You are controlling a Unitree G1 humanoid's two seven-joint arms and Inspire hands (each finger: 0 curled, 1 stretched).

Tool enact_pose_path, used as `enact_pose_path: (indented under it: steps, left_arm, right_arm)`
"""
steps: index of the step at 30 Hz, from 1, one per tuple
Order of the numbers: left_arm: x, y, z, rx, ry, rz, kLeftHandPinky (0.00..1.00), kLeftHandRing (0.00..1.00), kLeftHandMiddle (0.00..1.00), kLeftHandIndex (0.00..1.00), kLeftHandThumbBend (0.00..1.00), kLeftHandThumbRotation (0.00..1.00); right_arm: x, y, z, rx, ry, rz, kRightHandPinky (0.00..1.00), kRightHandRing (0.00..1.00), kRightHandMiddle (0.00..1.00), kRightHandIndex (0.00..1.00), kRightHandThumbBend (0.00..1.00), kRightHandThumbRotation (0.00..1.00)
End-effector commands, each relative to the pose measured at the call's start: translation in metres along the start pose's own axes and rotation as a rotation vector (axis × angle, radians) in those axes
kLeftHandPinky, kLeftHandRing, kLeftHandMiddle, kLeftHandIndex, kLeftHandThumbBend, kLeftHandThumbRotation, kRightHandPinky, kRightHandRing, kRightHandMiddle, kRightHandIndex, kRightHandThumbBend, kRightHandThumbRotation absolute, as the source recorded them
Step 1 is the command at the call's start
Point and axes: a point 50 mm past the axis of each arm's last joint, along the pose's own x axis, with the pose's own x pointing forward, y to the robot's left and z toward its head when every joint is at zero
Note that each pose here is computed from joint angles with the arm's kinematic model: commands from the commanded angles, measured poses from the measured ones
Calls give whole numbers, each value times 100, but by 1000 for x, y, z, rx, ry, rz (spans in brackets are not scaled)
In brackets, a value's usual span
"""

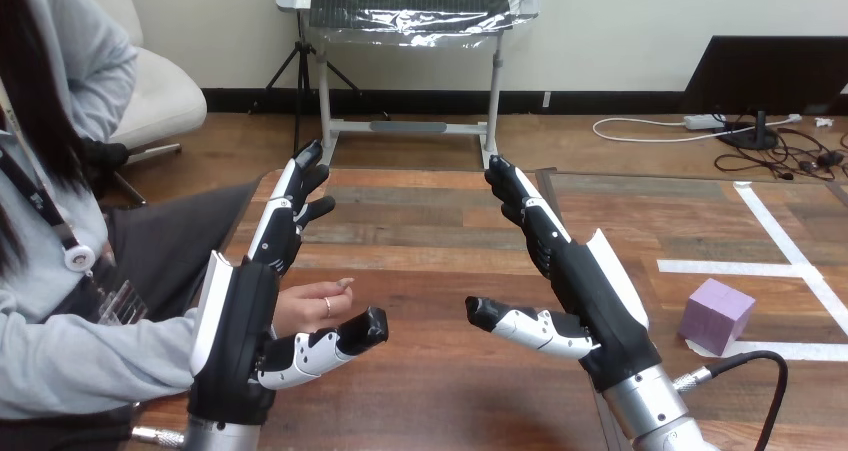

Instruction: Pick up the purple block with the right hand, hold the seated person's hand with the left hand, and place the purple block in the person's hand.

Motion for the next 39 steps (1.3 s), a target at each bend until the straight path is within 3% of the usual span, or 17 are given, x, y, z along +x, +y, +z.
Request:
enact_pose_path:
  steps: [1, 22, 39]
  left_arm:
    - [12, 5, 3, 2, -51, 21, 85, 93, 96, 95, 100, 69]
    - [12, 7, 3, -3, -50, 24, 86, 93, 96, 94, 100, 67]
    - [13, 9, 2, 2, -50, 43, 84, 93, 95, 93, 100, 68]
  right_arm:
    - [24, -11, 15, -26, -103, -27, 99, 100, 97, 98, 100, 60]
    - [27, -18, 17, -58, -114, -30, 100, 100, 99, 99, 100, 60]
    - [37, -48, 25, -194, -119, -96, 93, 99, 97, 98, 100, 62]
